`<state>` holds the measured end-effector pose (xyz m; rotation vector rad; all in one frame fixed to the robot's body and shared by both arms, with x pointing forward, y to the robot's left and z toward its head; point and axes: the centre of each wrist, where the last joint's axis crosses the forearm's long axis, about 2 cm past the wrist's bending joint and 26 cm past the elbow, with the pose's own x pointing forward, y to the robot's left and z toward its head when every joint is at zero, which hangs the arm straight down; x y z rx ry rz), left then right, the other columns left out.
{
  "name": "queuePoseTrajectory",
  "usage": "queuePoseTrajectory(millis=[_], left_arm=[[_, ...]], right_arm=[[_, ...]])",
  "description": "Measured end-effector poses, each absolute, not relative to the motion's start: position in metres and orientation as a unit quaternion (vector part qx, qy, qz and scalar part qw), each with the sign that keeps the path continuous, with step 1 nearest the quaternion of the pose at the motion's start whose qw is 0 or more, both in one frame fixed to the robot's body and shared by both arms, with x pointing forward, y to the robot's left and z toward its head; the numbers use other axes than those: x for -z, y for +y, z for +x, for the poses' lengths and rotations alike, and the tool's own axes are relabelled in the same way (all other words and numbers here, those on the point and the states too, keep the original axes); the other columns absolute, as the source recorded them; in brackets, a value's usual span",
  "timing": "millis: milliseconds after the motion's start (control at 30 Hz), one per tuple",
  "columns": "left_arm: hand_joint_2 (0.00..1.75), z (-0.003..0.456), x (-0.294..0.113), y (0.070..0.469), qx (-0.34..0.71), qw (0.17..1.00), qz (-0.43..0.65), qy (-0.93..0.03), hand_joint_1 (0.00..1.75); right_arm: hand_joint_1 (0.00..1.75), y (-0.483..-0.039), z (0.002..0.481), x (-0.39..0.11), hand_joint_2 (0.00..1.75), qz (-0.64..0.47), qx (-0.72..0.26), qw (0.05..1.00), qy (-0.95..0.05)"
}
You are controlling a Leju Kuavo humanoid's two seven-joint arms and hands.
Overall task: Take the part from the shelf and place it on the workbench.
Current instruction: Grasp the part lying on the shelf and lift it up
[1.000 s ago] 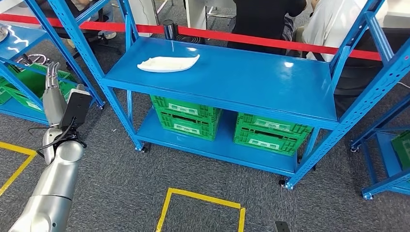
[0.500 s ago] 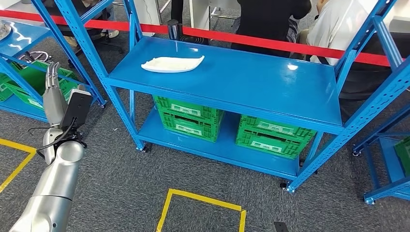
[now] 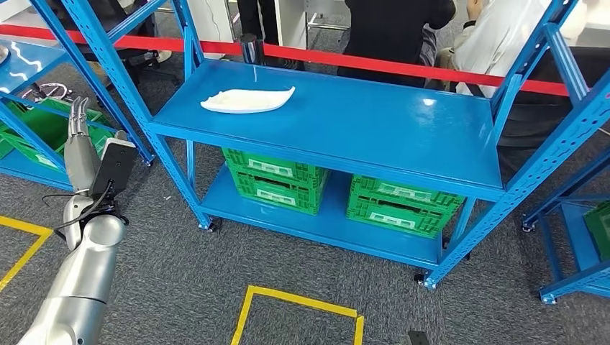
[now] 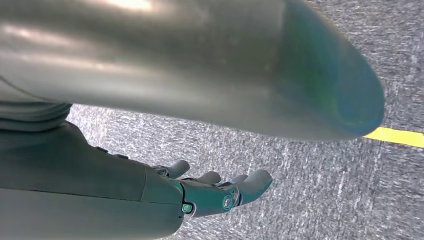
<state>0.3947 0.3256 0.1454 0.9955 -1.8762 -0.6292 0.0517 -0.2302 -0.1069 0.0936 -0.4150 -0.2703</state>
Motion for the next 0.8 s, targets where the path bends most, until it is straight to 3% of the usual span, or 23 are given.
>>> queuePoseTrajectory(millis=[800], left_arm=[[0.0, 0.4005, -0.1474, 0.3226, 0.251, 0.443, 0.4, -0.762, 0.0]], right_arm=[[0.0, -0.2303, 0.0518, 0.107, 0.0, 0.045, 0.149, 0.967, -0.202]])
